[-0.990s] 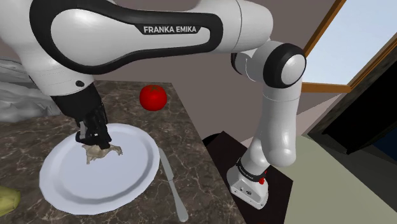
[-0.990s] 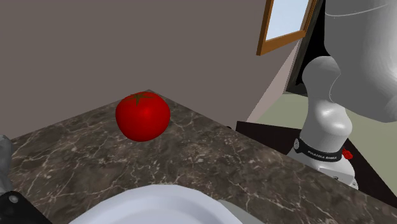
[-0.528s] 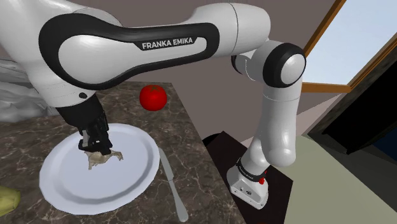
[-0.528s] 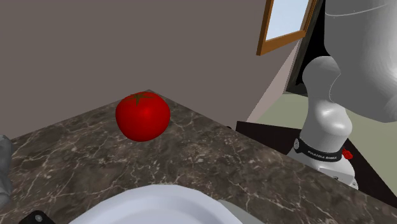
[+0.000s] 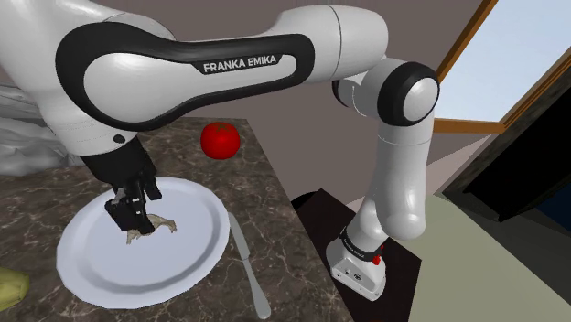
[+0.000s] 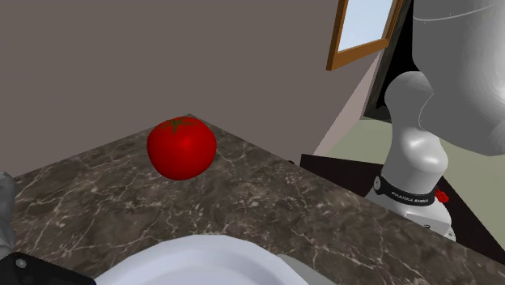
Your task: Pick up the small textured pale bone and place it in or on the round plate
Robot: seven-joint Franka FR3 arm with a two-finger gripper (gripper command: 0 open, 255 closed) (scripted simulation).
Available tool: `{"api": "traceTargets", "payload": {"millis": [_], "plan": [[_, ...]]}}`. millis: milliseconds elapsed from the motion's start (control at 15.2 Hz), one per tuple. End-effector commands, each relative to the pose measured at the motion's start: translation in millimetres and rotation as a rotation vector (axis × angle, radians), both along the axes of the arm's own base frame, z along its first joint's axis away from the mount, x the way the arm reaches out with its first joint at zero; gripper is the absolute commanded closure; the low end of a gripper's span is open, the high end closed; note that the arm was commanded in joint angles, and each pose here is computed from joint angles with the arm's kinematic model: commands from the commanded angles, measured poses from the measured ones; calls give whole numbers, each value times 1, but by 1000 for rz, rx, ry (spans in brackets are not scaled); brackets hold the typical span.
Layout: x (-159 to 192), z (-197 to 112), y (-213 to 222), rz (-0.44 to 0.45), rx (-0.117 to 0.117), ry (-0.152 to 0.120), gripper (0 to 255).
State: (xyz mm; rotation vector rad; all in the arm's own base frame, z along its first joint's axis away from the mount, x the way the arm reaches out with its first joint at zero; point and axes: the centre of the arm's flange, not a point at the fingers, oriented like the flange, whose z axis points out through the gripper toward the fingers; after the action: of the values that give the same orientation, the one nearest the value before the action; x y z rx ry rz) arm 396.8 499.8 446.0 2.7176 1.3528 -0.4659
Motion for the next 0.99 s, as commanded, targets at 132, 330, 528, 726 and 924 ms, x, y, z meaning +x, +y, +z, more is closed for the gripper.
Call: {"api": "traceTargets", "payload": {"millis": [132, 330, 528, 726, 924], "plan": [[0, 0, 0, 0, 0, 0, 0], [9, 37, 8, 0, 0, 0, 0], [12, 47, 10, 0, 0, 0, 0], [12, 47, 10, 0, 0, 0, 0], [12, 47, 10, 0, 0, 0, 0]]}}
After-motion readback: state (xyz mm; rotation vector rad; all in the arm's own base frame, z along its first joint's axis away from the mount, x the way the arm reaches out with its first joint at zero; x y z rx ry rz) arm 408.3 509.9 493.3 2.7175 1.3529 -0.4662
